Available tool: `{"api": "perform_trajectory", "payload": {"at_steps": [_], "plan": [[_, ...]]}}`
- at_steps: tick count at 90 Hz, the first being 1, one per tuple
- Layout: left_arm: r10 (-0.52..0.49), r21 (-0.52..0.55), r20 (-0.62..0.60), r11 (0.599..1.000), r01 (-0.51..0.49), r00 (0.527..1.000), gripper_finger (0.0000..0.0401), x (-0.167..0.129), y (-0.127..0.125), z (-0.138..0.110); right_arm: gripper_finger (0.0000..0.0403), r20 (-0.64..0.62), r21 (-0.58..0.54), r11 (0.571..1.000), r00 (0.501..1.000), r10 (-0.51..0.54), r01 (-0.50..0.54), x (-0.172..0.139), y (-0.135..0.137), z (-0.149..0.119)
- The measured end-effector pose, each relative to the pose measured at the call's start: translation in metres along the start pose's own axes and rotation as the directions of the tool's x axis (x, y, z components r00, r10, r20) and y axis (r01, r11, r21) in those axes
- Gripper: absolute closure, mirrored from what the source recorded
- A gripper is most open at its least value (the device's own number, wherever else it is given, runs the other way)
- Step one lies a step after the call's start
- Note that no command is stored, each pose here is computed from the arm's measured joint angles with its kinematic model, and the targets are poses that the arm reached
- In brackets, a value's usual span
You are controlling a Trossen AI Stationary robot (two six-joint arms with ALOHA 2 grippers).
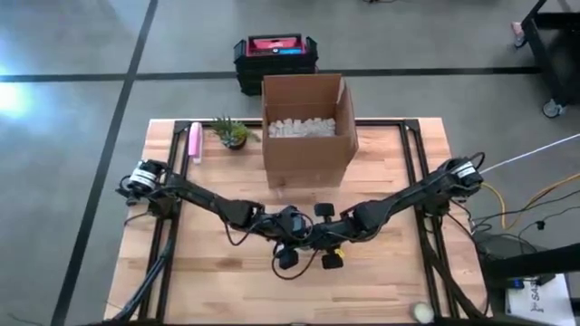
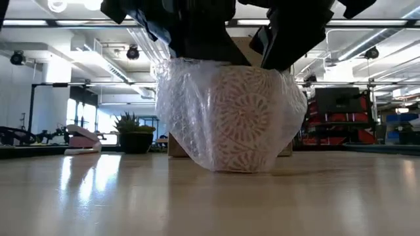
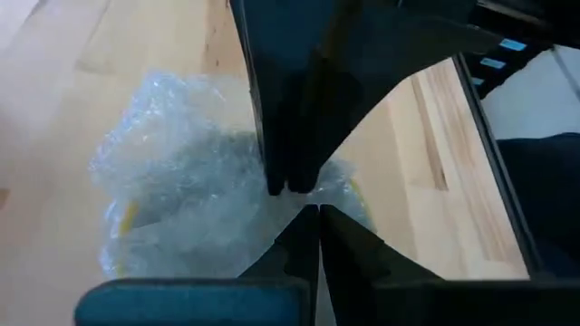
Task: Wrap mug
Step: Wrap the orange patterned mug using the bubble wrap
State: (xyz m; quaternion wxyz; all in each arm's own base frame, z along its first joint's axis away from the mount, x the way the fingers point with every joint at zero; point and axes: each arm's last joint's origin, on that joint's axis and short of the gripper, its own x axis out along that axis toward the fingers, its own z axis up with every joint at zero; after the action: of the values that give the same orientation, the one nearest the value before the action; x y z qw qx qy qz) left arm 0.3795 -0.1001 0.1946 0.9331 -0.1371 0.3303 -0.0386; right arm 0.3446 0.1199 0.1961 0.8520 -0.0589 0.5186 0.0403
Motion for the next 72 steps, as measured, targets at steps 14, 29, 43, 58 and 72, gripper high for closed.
{"api": "perform_trajectory", "payload": {"at_steps": [14,29,43,58,72], "plan": [[0.014,-0.007,-0.019,1.000,-0.014,1.000,0.0401,0.001,0.002,-0.002,0.0394,-0.043,-0.011,1.000,0.999,-0.007,0.006,-0.014,-0.001,0.009],[0.015,-0.016,-0.017,1.000,-0.015,1.000,0.0401,0.001,0.003,-0.002,0.0394,0.006,-0.026,0.997,0.998,-0.066,0.066,-0.033,-0.005,0.024],[0.016,-0.016,-0.019,1.000,-0.016,1.000,0.0401,0.001,0.003,-0.002,0.0394,-0.003,-0.041,0.996,0.997,-0.081,0.081,-0.022,-0.012,0.022],[0.035,-0.018,-0.043,0.999,-0.036,0.998,0.0401,0.001,0.004,-0.006,0.0394,-0.042,-0.025,0.996,0.995,-0.085,0.084,0.000,-0.017,0.014],[0.033,0.001,-0.051,0.999,-0.033,0.998,0.0401,-0.011,0.000,-0.003,0.0394,-0.008,-0.026,0.998,0.998,-0.057,0.056,0.002,-0.012,0.015]]}}
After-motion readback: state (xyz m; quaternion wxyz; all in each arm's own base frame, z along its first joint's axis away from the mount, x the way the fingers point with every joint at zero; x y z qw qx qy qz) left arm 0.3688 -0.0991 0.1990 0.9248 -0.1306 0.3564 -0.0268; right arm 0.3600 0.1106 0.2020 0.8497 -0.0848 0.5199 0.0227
